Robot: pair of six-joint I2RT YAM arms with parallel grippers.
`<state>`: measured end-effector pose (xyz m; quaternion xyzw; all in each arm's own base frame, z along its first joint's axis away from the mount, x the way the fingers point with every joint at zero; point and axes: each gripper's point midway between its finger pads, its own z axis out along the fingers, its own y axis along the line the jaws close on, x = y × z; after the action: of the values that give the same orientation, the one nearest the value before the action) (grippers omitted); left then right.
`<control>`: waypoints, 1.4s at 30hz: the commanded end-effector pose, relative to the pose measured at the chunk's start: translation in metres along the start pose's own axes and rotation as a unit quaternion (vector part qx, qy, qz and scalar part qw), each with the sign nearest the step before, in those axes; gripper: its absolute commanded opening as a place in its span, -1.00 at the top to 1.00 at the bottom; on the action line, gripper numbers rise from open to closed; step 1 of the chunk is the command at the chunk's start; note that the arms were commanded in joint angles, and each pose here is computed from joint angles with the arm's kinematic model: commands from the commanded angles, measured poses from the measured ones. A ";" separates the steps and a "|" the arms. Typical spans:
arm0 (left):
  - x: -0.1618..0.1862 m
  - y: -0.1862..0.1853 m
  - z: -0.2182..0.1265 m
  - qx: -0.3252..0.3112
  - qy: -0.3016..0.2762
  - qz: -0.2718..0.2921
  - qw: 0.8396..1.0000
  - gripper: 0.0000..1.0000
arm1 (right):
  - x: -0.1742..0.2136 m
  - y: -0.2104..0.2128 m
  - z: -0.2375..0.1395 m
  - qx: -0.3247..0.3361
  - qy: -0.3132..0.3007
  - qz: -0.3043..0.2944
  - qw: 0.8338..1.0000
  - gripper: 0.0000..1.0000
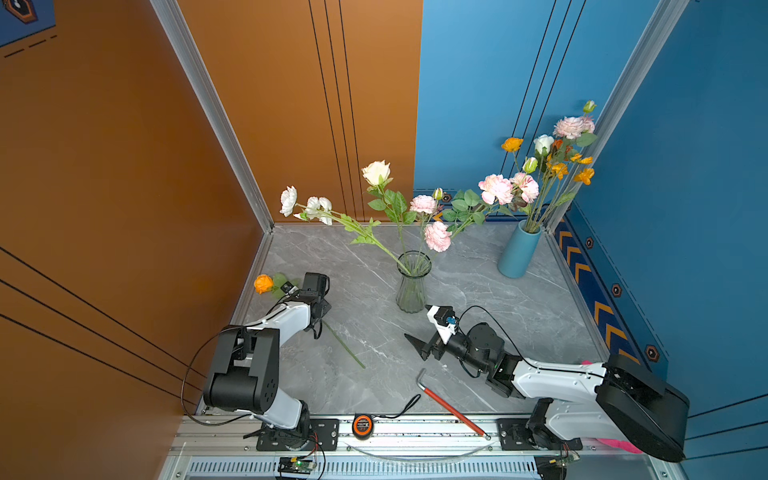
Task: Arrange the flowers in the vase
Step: 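Draw the left gripper back and close it on the orange rose stem, then lift the orange rose high with the left gripper, swinging it upward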
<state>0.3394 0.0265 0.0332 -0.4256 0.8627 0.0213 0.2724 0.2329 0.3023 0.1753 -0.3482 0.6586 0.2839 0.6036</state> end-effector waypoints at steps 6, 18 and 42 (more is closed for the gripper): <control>0.007 -0.007 0.018 -0.022 0.035 0.001 0.999 0.45 | -0.006 -0.001 0.001 0.000 -0.004 -0.008 1.000 -1.00; 0.004 -0.011 -0.003 0.007 0.023 0.000 1.000 1.00 | -0.003 -0.005 0.001 0.004 -0.003 -0.005 1.000 -1.00; -0.112 -0.107 -0.398 0.385 -0.507 0.098 0.765 1.00 | -0.011 -0.026 -0.007 0.013 -0.041 0.052 0.998 -1.00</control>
<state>0.3056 -0.0519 0.3991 -0.1866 0.6290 -0.0486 0.7532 0.2527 0.2826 0.1835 -0.3001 0.6635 0.3018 0.6153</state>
